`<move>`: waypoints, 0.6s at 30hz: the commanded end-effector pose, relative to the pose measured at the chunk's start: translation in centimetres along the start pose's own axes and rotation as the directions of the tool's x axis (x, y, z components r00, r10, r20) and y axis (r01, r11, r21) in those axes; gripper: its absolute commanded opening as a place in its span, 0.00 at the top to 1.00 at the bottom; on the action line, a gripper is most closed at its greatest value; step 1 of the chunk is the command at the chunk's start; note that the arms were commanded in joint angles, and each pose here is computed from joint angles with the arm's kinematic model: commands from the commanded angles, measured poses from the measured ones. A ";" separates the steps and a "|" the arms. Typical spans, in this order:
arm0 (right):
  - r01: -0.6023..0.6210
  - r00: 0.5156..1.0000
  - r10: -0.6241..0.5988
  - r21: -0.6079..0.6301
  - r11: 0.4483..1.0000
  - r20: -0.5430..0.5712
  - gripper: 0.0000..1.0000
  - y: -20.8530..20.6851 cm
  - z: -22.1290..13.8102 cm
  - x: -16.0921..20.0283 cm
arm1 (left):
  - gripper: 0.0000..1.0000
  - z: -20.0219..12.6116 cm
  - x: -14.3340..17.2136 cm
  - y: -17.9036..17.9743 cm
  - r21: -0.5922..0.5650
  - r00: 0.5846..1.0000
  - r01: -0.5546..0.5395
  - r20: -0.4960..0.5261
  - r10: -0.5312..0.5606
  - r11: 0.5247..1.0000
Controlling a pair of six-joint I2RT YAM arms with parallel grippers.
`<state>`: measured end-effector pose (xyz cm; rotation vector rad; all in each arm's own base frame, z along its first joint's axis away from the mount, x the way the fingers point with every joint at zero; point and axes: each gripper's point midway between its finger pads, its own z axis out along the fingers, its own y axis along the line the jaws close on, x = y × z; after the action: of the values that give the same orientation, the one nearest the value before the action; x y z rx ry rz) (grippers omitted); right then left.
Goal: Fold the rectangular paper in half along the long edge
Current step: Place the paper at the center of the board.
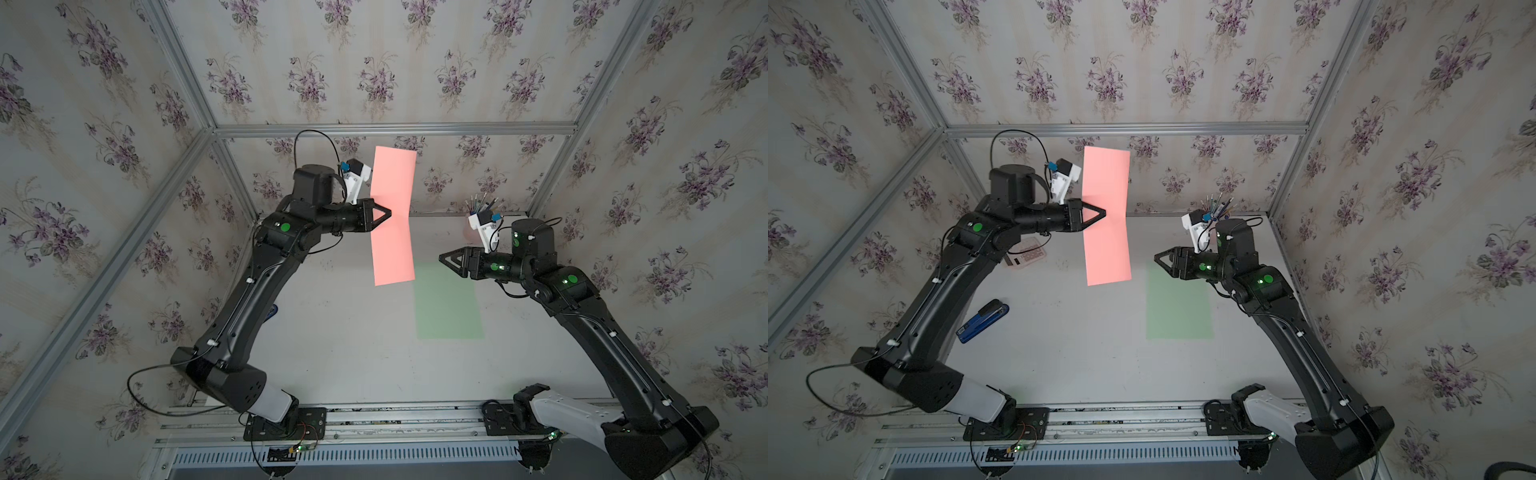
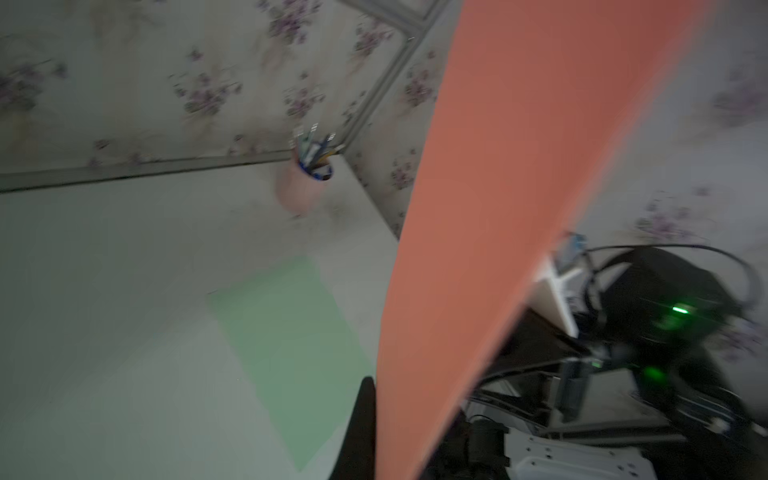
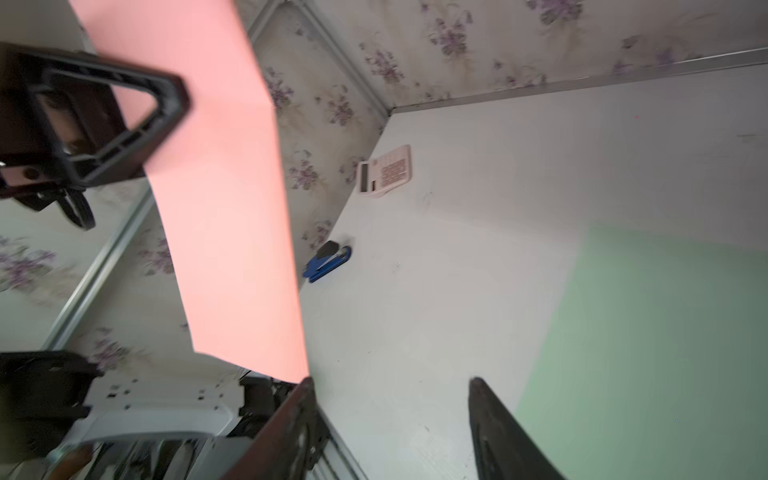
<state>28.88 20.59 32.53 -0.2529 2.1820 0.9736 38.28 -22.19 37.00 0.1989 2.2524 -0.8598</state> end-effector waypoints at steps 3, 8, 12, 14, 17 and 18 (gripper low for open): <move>-0.095 0.995 0.070 0.443 0.891 0.074 0.36 -9.5 1.2 -0.5 | 1.00 -3.9 8.1 15.9 -0.771 0.937 -0.195 -0.328 -0.116 0.606; -0.100 0.994 0.111 0.655 0.749 0.025 0.39 -15.0 2.2 1.2 | 1.00 -5.7 7.5 16.0 -0.852 0.921 -0.323 -0.383 -0.071 0.411; -0.095 0.989 0.145 0.723 0.685 -0.008 0.38 -17.3 3.0 2.8 | 1.00 -3.6 8.6 16.8 -0.846 0.875 -0.442 -0.479 -0.062 0.297; -0.095 0.987 0.159 0.733 0.673 -0.018 0.37 -18.0 3.5 3.5 | 1.00 -1.3 10.1 17.8 -0.826 0.841 -0.494 -0.533 -0.091 0.272; -0.090 0.985 0.169 0.755 0.650 -0.029 0.36 -18.8 3.5 4.3 | 1.00 2.6 12.6 19.2 -0.798 0.808 -0.539 -0.581 -0.103 0.269; -0.089 0.985 0.170 0.757 0.647 -0.029 0.36 -19.0 3.5 4.5 | 1.00 3.5 13.2 19.8 -0.796 0.803 -0.543 -0.585 -0.111 0.267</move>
<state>35.97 11.39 17.52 0.2331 2.5247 0.1025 37.14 -10.76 17.53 0.2055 2.7639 0.9044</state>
